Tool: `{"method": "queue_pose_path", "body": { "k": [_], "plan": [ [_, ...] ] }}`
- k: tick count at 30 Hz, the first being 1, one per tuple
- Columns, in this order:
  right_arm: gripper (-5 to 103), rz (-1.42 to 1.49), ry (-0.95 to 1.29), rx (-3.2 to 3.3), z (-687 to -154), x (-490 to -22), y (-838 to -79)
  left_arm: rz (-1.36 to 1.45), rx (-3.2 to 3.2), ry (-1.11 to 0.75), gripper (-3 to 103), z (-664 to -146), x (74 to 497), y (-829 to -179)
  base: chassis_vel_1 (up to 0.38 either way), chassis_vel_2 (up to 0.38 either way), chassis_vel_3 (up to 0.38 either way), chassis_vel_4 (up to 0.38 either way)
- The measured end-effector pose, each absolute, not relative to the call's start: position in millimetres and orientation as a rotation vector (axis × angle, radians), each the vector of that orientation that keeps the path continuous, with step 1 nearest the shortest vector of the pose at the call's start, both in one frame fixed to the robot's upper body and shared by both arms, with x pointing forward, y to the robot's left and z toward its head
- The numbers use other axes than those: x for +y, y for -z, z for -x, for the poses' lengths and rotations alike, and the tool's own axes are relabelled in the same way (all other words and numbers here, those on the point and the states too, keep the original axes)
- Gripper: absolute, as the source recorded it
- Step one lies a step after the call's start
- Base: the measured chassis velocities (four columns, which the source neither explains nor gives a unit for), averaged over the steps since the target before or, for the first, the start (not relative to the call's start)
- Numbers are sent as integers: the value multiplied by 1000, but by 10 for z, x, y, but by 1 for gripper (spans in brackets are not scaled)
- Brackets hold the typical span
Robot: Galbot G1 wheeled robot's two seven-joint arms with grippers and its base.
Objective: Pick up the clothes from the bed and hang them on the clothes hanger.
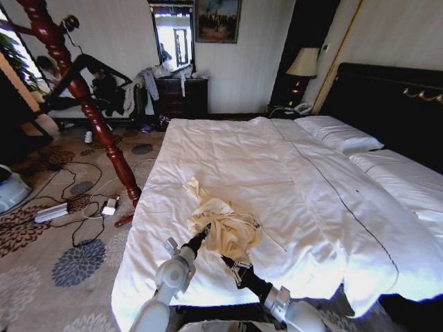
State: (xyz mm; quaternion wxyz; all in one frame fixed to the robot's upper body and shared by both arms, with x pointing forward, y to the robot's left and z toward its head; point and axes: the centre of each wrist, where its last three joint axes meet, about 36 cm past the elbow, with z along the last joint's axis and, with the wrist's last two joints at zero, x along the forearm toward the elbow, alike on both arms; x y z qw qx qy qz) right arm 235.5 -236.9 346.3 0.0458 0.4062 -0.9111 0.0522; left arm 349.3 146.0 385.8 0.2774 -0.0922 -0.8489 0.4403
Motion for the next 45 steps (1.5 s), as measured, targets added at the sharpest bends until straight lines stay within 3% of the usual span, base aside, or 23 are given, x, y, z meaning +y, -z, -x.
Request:
{"method": "queue_pose_path", "body": {
  "k": [2,4,10,12,14,17,18,22,24,26,27,28,29,32,36,41,45],
  "plan": [
    [0,-1241,-160,-2783,-2354,-2371,-3470,247,-2280,-1181,6,-3493,1466,-3857,0,0,0,0],
    [0,-1241,-160,-2784,-2353,-2373,-3472,247,-2281,-1179,3,-3490,1472,-3858,0,0,0,0],
    [3,-1233,-45,-2801,-2320,-2363,-3509,232,-2296,-1178,0,-3485,1526,-3859,0,0,0,0],
    [14,-1286,87,-2806,-2318,-2363,-3522,215,-2310,-1185,0,-3499,1570,-3860,0,0,0,0],
    [14,-1321,149,-2813,-2327,-2365,-3536,205,-2317,-1187,0,-3507,1598,-3860,0,0,0,0],
    [30,-1325,394,-2871,-2416,-2289,-3747,164,-2342,-1185,0,-3502,1722,-3850,0,0,0,0],
    [30,-1325,394,-2871,-2416,-2289,-3747,164,-2342,-1185,0,-3502,1722,-3850,0,0,0,0],
    [47,-1180,755,-2940,-2673,-2163,-4216,111,-2399,-1160,0,-3451,1925,-3823,0,0,0,0],
    [52,-1130,770,-2957,-2729,-2163,-4298,99,-2410,-1157,0,-3443,1975,-3830,0,0,0,0],
    [63,-950,651,-3000,-2850,-2198,-4407,85,-2427,-1151,0,-3420,2048,-3854,0,0,0,0],
    [68,-803,427,-3038,-2970,-2274,-4427,78,-2442,-1143,0,-3401,2097,-3884,0,0,0,0],
    [68,-737,285,-3052,-3054,-2339,-4406,73,-2453,-1137,0,-3388,2122,-3903,0,0,0,0],
    [68,-737,285,-3052,-3054,-2339,-4406,73,-2453,-1137,0,-3388,2122,-3903,0,0,0,0],
    [84,-600,-15,-3025,-3315,-2519,-4301,49,-2496,-1107,0,-3334,2199,-3959,0,0,0,0],
    [98,-561,-97,-2925,-3479,-2579,-4255,25,-2524,-1095,0,-3285,2265,-4002,0,0,0,0],
    [103,-522,-136,-2820,-3728,-2671,-4186,0,-2546,-1095,0,-3236,2334,-4058,0,0,0,0],
    [96,-536,-52,-2736,-3883,-2746,-4207,-4,-2560,-1096,0,-3195,2351,-4131,0,0,0,0]
  ]
}}
